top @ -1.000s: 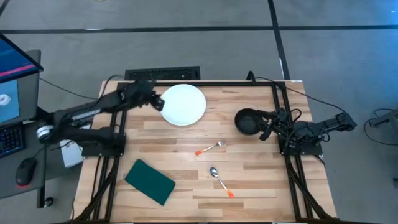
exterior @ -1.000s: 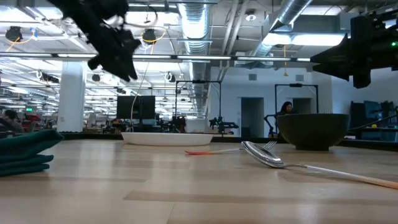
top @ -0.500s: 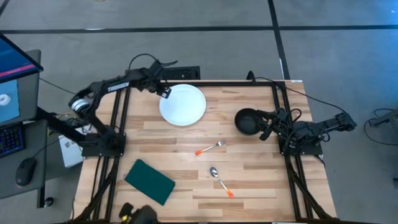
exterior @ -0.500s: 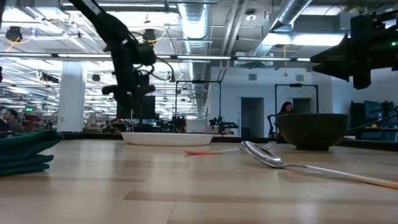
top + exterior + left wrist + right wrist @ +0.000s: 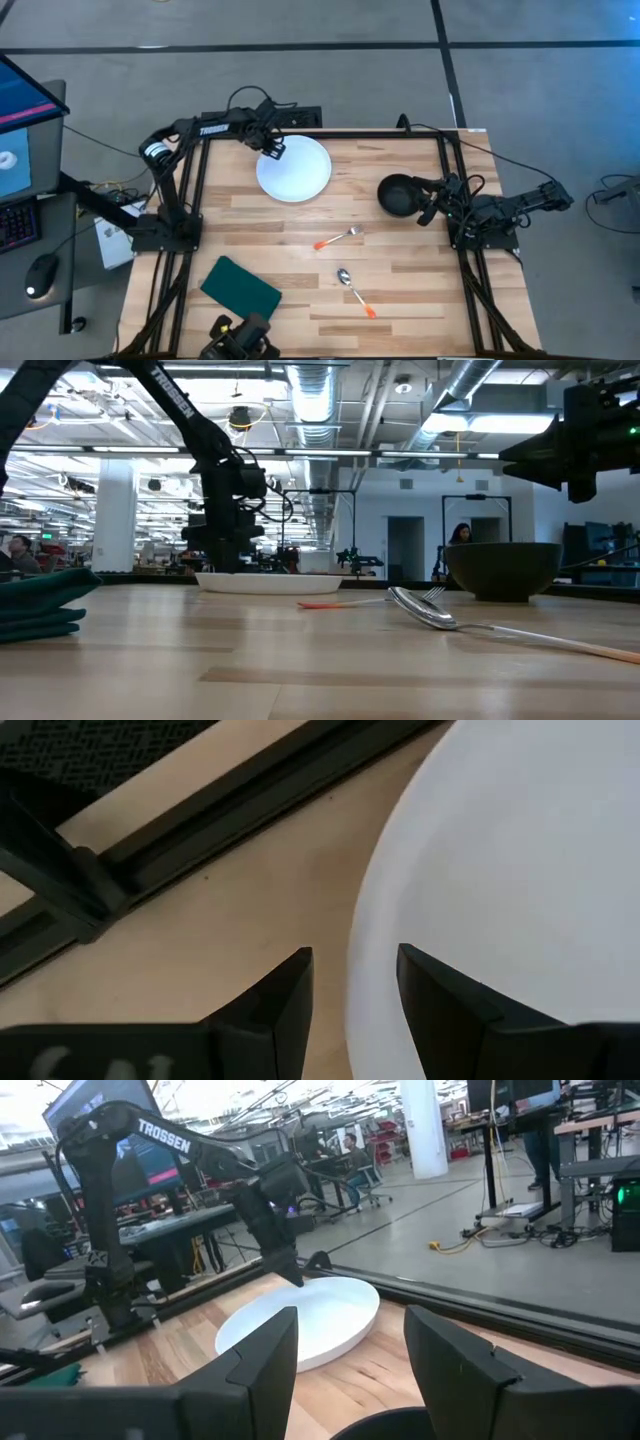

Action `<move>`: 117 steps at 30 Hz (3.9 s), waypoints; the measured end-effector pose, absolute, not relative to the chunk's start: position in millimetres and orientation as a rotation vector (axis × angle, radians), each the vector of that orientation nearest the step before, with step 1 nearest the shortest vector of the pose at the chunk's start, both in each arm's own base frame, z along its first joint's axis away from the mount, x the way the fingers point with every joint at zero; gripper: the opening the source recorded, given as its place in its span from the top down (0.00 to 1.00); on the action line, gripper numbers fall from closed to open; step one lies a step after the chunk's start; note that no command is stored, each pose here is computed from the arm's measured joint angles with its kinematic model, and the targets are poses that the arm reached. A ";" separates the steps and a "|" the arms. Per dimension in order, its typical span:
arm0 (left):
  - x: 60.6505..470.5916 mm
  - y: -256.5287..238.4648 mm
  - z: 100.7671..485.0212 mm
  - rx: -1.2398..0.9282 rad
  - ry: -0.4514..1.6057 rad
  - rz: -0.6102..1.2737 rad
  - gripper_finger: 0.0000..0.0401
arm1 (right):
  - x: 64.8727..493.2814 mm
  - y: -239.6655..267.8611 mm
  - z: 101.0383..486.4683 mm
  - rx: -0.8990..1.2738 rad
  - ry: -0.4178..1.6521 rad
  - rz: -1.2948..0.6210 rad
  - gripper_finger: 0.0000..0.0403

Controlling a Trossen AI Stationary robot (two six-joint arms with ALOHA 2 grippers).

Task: Set table place
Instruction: Place the black bowl on the white plate

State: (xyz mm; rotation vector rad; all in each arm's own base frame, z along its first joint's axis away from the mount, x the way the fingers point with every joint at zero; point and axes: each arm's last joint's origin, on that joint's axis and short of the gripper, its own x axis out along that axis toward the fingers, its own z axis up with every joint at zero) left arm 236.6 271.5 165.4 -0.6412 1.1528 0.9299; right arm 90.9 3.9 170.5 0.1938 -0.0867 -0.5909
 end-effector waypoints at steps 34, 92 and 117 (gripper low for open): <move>225.0 275.4 155.4 -0.700 1.155 0.863 0.98 | 91.0 3.9 169.2 0.185 -0.074 -0.592 0.48; 301.8 273.1 167.5 -0.657 0.920 0.546 0.79 | 91.4 4.0 168.5 0.178 -0.065 -0.597 0.48; 302.7 225.8 282.0 -0.358 0.708 0.309 0.74 | 81.3 0.9 212.9 0.081 -0.121 -0.598 0.48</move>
